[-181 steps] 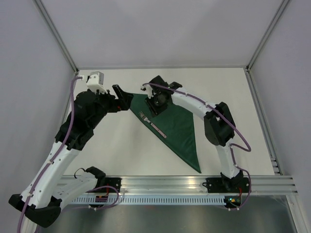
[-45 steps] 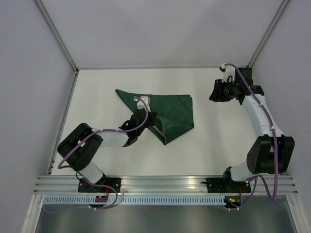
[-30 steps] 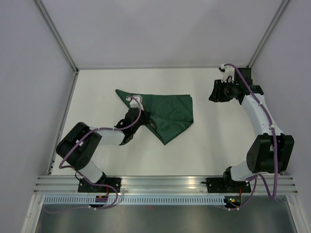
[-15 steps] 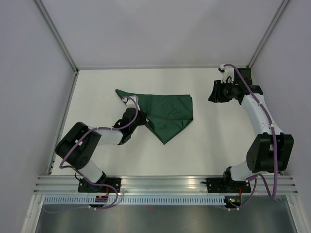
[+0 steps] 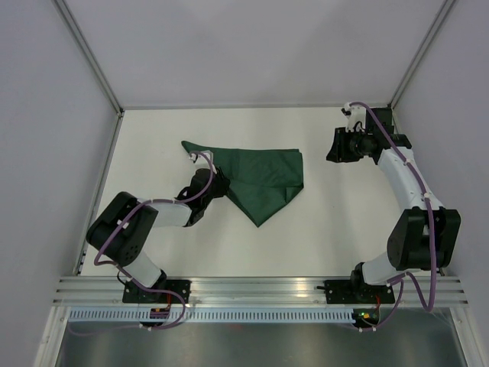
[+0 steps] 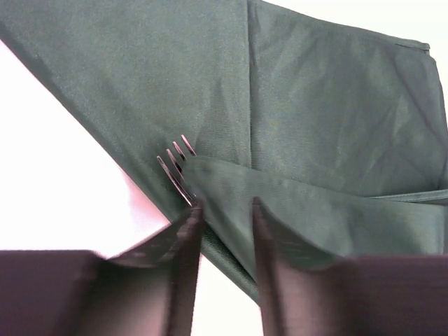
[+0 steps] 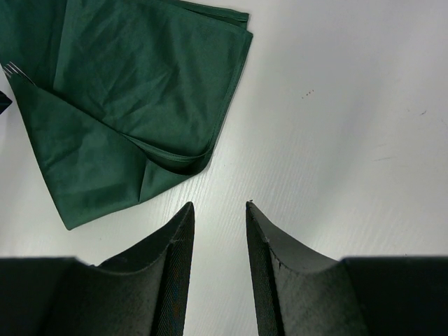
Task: Fold the napkin, place the utensils inside, and roll it up
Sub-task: Fold the napkin
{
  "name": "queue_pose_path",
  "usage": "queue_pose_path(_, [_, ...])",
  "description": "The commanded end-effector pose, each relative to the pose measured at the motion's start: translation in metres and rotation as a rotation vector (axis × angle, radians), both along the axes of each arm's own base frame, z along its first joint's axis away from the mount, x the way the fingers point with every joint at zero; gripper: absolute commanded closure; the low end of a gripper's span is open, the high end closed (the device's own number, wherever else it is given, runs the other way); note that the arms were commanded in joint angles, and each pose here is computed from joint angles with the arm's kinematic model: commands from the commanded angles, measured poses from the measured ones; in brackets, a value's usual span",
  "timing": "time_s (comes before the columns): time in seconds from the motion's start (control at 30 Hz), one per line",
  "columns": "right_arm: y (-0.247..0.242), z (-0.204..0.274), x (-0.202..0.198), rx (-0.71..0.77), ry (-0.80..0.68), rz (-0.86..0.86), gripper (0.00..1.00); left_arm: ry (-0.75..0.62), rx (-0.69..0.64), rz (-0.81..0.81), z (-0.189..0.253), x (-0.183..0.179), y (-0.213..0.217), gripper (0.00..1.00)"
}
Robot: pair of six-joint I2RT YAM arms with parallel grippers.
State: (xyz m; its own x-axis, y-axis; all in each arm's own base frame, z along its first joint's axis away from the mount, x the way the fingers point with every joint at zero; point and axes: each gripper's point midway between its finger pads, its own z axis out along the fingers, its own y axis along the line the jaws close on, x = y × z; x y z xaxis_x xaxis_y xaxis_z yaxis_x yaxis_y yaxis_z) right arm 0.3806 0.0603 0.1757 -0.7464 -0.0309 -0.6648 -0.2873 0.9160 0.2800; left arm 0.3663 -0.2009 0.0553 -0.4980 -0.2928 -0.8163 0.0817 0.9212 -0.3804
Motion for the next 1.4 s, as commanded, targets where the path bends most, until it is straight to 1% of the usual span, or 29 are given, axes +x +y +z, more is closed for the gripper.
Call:
queue_pose_path(0.0, [0.004, -0.001, 0.0, 0.01, -0.004, 0.012, 0.59, -0.033, -0.037, 0.037, 0.018, 0.012, -0.001, 0.58])
queue_pose_path(0.03, [0.005, -0.001, -0.001, 0.01, -0.003, 0.015, 0.59, -0.037, -0.035, 0.04, 0.02, 0.012, 0.001, 0.51])
queue_pose_path(0.13, [0.004, -0.001, 0.0, 0.01, -0.004, 0.014, 0.59, -0.066, -0.034, 0.051, 0.034, 0.012, 0.004, 0.45])
queue_pose_path(0.23, [0.005, -0.001, -0.001, 0.012, -0.002, 0.018, 0.59, -0.104, -0.023, 0.1, 0.052, 0.015, 0.016, 0.44])
queue_pose_path(0.3, [0.006, -0.001, -0.001, 0.016, -0.003, 0.022, 0.59, -0.105, -0.009, 0.169, 0.057, 0.017, 0.032, 0.41])
queue_pose_path(0.33, [0.007, -0.001, -0.002, 0.015, -0.002, 0.024, 0.59, -0.112, -0.031, 0.216, 0.064, 0.022, 0.046, 0.4])
queue_pose_path(0.37, [0.007, -0.001, -0.002, 0.017, -0.001, 0.024, 0.59, -0.093, -0.032, 0.237, 0.065, 0.025, 0.053, 0.4])
queue_pose_path(0.4, [0.009, 0.0, -0.002, 0.019, -0.003, 0.03, 0.59, -0.077, -0.038, 0.289, 0.067, 0.034, 0.071, 0.4])
queue_pose_path(0.47, [0.01, 0.0, -0.002, 0.019, -0.003, 0.031, 0.59, -0.018, -0.06, 0.312, 0.067, 0.045, 0.081, 0.41])
queue_pose_path(0.6, [0.012, 0.002, -0.003, 0.019, -0.009, 0.038, 0.59, 0.076, -0.109, 0.393, 0.057, 0.073, 0.115, 0.43])
queue_pose_path(0.67, [0.013, 0.003, -0.004, 0.023, -0.01, 0.04, 0.59, 0.117, -0.136, 0.395, 0.048, 0.086, 0.118, 0.41])
queue_pose_path(0.7, [0.013, 0.002, -0.004, 0.024, -0.008, 0.04, 0.59, 0.134, -0.148, 0.42, 0.043, 0.09, 0.13, 0.38])
queue_pose_path(0.8, [0.013, 0.003, -0.004, 0.027, -0.011, 0.042, 0.59, 0.191, -0.218, 0.416, 0.027, 0.104, 0.14, 0.37])
queue_pose_path(0.87, [0.014, 0.004, -0.004, 0.029, -0.011, 0.045, 0.59, 0.203, -0.241, 0.418, 0.023, 0.112, 0.145, 0.38])
queue_pose_path(0.9, [0.014, 0.004, -0.004, 0.03, -0.011, 0.043, 0.59, 0.222, -0.247, 0.42, 0.012, 0.115, 0.149, 0.4])
queue_pose_path(1.0, [0.02, 0.003, -0.005, 0.03, -0.009, 0.059, 0.59, 0.233, -0.289, 0.375, 0.001, 0.124, 0.144, 0.4])
queue_pose_path(1.17, [0.026, 0.003, -0.006, 0.029, -0.011, 0.077, 0.59, 0.222, -0.351, 0.375, -0.005, 0.139, 0.143, 0.4])
queue_pose_path(1.37, [0.028, 0.001, -0.005, 0.024, -0.007, 0.081, 0.59, 0.266, -0.383, 0.404, -0.024, 0.148, 0.145, 0.41])
